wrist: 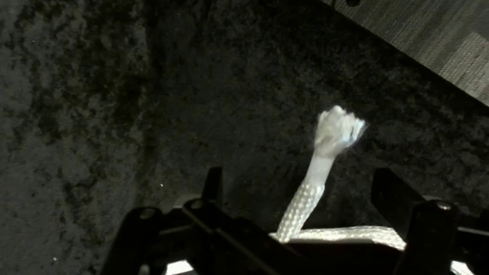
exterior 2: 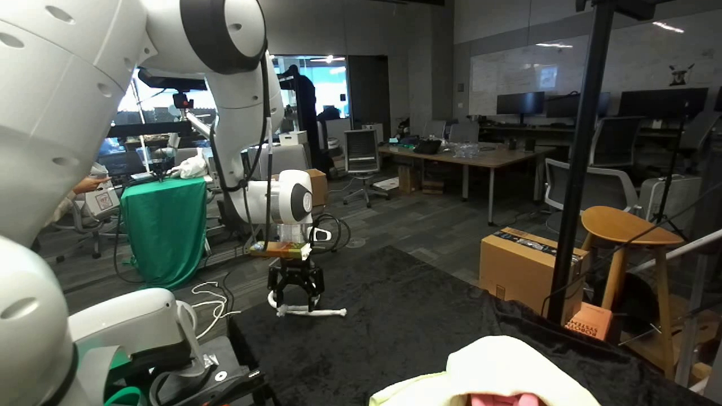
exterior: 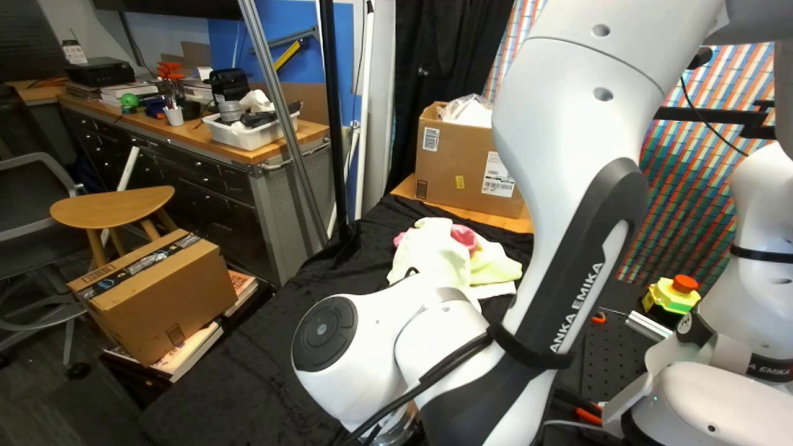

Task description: Pile up all the objects on the table

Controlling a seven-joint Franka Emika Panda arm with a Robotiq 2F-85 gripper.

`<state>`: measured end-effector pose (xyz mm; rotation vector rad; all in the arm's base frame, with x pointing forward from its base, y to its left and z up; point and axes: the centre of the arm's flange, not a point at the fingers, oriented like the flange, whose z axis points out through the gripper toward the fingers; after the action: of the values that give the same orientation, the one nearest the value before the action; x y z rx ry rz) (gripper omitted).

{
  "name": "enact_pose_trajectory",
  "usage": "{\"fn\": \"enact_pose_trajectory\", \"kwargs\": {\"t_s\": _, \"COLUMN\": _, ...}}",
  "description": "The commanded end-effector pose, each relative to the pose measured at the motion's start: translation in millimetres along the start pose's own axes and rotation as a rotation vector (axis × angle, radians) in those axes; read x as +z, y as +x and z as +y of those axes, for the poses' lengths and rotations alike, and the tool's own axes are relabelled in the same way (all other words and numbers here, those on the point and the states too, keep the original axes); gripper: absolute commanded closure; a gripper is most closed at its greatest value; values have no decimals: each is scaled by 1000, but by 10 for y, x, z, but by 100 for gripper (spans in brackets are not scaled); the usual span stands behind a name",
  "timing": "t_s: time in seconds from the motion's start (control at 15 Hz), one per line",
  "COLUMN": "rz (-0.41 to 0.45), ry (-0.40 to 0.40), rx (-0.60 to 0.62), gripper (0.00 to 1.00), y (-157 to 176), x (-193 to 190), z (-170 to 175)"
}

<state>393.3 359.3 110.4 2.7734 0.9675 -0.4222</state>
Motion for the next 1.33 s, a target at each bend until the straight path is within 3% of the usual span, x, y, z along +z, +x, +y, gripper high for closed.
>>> {"fn": "enact_pose_trajectory", "kwargs": {"t_s": 0.0, "rz": -5, "ry": -5, "rx": 37, "gripper": 0, "y": 198, "x": 50, "z": -59}}
{"fn": "enact_pose_trajectory", "kwargs": {"t_s": 0.47, "rz": -18, "ry": -31, "rx": 43, "gripper": 0, "y": 280, "x": 80, "z": 20}}
{"fn": "enact_pose_trajectory", "kwargs": {"t_s": 0.53, "rz": -23, "ry": -33, "rx": 43, "gripper": 25, "y": 275, "x": 63, "z": 37}}
{"fn": "enact_pose_trajectory", "kwargs": {"t_s": 0.6, "rz": -25, "ry": -36, "rx": 43, "gripper": 25, "y": 280, "x": 69, "z": 57}}
{"fn": "enact_pose_trajectory", "kwargs": {"t_s": 1.07, "rz": -48, "ry": -33, "rx": 56, "gripper": 81, "y": 331, "x": 116, "z": 280}}
{"fn": "enact_pose_trajectory", "kwargs": {"t_s": 1.2, "rz": -51, "ry": -37, "rx": 65, "gripper": 94, "y": 335, "x": 111, "z": 335}}
{"fn": "enact_pose_trajectory", "kwargs": {"t_s": 1.27, "rz": -50, "ry": -39, "rx": 65, "gripper": 95, "y": 319, "x": 97, "z": 355}}
